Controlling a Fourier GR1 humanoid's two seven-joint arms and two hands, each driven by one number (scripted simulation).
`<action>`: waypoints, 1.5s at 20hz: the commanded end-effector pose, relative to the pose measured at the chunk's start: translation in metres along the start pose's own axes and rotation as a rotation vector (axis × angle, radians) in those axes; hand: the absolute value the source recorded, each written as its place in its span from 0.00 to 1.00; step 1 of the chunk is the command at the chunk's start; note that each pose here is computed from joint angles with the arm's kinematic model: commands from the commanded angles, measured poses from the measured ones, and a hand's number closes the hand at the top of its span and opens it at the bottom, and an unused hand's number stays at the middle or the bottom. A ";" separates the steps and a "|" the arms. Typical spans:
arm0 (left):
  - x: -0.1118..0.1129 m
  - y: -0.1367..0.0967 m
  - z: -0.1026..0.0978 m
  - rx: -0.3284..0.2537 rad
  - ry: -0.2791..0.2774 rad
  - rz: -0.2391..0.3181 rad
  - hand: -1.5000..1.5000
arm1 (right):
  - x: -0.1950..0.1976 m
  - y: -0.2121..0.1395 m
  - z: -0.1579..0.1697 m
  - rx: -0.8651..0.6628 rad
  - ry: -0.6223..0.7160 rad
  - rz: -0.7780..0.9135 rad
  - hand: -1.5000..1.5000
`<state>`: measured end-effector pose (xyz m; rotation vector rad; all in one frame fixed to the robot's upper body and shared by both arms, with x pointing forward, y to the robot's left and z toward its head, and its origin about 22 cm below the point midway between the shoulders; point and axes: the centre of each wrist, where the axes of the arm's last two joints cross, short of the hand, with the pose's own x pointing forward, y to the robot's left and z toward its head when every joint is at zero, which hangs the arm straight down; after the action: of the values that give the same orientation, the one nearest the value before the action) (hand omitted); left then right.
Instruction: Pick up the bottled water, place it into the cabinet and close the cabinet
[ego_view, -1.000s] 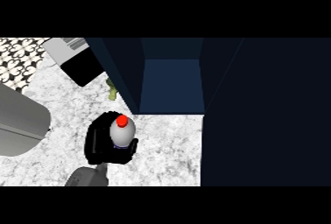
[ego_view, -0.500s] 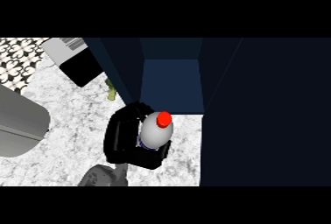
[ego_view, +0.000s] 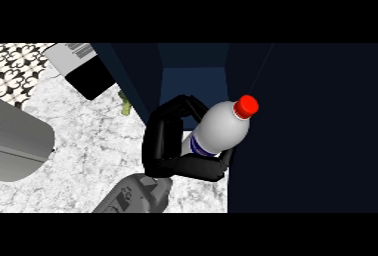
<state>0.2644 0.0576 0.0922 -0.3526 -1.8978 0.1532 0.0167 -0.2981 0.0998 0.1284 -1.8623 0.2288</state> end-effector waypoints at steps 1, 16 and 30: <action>0.006 -0.023 -0.024 0.047 -0.026 -0.033 1.00 | 0.008 -0.010 -0.005 0.009 -0.058 -0.014 0.00; -0.024 -0.016 -0.089 0.110 0.012 -0.226 1.00 | 0.020 -0.016 -0.007 0.020 -0.063 0.006 0.00; -0.062 0.027 -0.108 0.243 0.042 -0.277 1.00 | 0.020 -0.003 -0.009 0.017 -0.065 -0.038 0.00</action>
<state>0.3786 0.0500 0.0691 0.0421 -1.8472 0.1432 0.0246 -0.3123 0.1028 0.1266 -1.8558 0.2550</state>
